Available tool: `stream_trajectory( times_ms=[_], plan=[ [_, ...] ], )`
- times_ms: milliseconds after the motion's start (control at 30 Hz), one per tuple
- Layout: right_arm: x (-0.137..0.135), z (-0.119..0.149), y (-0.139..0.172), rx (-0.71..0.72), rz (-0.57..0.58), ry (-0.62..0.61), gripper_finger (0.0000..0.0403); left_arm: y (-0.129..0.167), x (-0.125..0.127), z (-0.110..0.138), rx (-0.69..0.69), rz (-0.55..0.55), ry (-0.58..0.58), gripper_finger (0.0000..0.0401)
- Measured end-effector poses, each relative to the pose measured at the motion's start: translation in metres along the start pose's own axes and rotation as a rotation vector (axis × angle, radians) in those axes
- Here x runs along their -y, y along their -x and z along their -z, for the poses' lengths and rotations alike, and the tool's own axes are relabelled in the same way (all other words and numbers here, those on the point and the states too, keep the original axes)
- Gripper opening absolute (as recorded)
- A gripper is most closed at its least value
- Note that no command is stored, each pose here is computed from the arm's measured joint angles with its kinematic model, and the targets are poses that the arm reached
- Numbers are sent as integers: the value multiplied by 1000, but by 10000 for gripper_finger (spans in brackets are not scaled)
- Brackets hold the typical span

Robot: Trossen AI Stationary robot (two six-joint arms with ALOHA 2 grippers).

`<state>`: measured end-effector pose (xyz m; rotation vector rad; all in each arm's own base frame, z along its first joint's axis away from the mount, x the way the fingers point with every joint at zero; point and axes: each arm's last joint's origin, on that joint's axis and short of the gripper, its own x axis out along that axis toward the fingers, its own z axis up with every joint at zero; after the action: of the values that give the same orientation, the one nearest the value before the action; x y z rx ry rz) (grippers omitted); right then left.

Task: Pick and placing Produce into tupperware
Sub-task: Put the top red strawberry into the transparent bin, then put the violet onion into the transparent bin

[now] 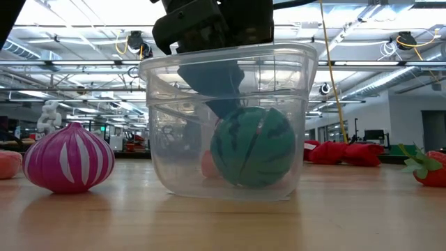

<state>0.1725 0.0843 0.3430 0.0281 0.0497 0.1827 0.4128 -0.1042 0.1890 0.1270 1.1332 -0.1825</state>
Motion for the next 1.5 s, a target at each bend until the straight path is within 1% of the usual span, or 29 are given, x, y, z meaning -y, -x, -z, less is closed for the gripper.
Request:
stream_trajectory(
  times_ms=[300, 400, 633, 733, 833, 900, 1067, 1167, 1267, 1400, 1500],
  plan=[
    [0, 0, 0, 0, 0, 0, 196, 0, 0, 0, -1, 0, 3, 165],
    [0, 0, 0, 0, 0, 0, 196, 0, 0, 0, -3, 0, 0, 183],
    [0, 0, 0, 0, 0, 0, 196, 0, 0, 0, -3, 0, -2, 240],
    [0, 0, 0, -2, 0, 1, 196, 8, 0, -5, -12, -1, -4, 255],
    [0, 0, 0, -5, 0, 2, 196, 27, 0, -14, -40, -1, -13, 264],
    [0, 0, 0, -4, 0, 1, 196, 47, 0, -21, -80, -2, -12, 266],
    [0, 0, 0, -4, 0, 1, 196, 115, 10, -36, -154, 0, 1, 260],
    [0, 1, 0, -6, -3, 2, 196, 158, 22, -40, -144, 7, 48, 258],
    [0, 2, 0, -25, -4, -1, 196, 190, 37, -36, -130, 14, 104, 260],
    [0, 6, 0, -65, -2, -41, 196, 202, 59, -27, -114, -28, 188, 256],
    [0, 10, 0, -101, 2, -68, 196, 198, 75, -19, -139, -43, 267, 252]
  ],
)
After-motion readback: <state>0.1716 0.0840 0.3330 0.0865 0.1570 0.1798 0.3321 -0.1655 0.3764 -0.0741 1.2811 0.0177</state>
